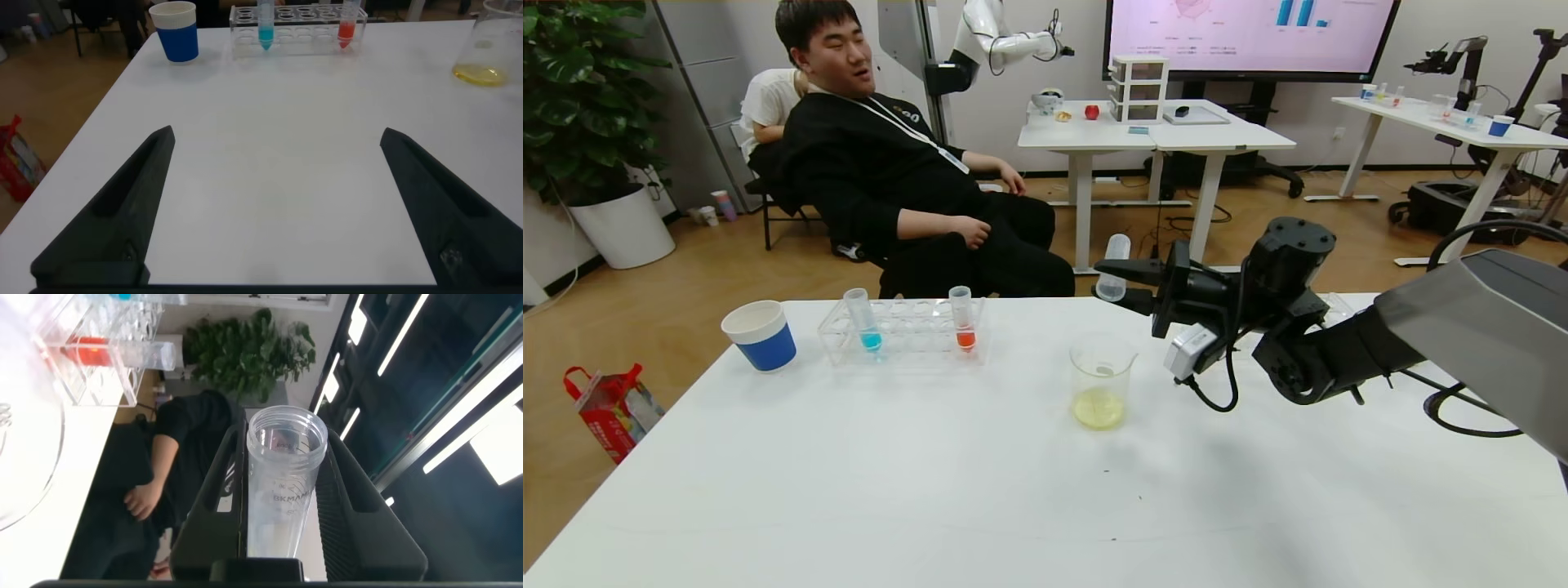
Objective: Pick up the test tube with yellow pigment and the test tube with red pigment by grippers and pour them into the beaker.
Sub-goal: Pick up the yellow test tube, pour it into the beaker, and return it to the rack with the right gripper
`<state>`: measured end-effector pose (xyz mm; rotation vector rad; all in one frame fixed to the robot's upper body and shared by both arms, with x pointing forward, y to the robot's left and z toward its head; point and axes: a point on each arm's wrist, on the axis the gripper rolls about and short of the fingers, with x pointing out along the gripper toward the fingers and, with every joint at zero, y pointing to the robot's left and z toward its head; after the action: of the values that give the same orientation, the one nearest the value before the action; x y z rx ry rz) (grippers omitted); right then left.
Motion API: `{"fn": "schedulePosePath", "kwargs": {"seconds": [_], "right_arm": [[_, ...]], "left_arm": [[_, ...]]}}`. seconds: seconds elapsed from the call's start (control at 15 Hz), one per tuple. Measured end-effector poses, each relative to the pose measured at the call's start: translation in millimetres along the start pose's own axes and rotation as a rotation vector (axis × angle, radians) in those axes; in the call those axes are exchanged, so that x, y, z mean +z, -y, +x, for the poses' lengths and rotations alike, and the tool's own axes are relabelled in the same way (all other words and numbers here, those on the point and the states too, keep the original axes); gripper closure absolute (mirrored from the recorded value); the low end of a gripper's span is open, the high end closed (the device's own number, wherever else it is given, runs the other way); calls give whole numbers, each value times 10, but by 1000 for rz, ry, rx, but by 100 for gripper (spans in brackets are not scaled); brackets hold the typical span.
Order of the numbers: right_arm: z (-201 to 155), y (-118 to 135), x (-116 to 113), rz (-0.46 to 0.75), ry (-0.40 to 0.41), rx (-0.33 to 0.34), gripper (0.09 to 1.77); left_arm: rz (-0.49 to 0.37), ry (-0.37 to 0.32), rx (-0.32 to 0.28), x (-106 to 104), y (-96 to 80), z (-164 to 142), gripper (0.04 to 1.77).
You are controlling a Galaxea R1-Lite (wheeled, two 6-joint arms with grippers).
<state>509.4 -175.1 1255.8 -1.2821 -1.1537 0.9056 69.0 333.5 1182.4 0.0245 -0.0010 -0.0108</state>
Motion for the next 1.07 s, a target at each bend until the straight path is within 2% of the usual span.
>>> {"fn": "schedulePosePath", "kwargs": {"seconds": [0.13, 0.27, 0.4, 0.47, 0.6, 0.73, 1.0, 1.07], "right_arm": [[-5, 269, 69, 113, -30, -53, 136], [-43, 536, 154, 251, -97, -148, 136], [-115, 736, 266, 397, -202, -319, 136], [-154, 814, 330, 459, -224, -404, 136], [-258, 872, 428, 582, -299, -512, 136], [-396, 873, 526, 728, -409, -603, 136], [-743, 810, 830, 1129, -644, -702, 136], [-849, 787, 895, 1217, -723, -702, 136]], "left_arm": [[0, 0, 0, 0, 0, 0, 6], [0, 0, 0, 0, 0, 0, 6], [0, 0, 0, 0, 0, 0, 6], [0, 0, 0, 0, 0, 0, 6], [0, 0, 0, 0, 0, 0, 6], [0, 0, 0, 0, 0, 0, 6], [0, 0, 0, 0, 0, 0, 6], [0, 0, 0, 0, 0, 0, 6]]}}
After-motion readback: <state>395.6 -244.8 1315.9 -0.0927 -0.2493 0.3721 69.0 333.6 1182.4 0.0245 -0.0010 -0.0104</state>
